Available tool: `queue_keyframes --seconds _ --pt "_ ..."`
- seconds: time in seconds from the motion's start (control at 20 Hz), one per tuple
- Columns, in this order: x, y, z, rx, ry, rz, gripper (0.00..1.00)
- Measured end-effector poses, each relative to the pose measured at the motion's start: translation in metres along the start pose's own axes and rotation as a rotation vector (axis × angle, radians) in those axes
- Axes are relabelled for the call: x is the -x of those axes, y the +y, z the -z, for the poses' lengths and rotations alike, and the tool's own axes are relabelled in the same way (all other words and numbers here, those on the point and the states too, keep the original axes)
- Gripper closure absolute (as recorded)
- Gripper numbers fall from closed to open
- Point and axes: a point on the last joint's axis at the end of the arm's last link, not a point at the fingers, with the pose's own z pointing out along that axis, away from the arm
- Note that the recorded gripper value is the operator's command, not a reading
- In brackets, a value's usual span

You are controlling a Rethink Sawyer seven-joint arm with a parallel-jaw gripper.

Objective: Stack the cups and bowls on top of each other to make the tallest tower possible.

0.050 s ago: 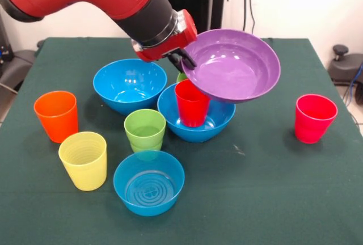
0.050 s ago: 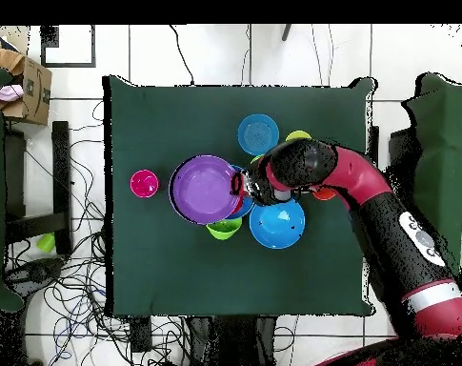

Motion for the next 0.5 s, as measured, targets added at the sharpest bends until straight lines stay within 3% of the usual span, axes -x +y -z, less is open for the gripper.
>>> queue_keyframes --seconds 0.5 --pt "0.012 -0.003 0.019 -0.011 -0.05 0.015 1.0"
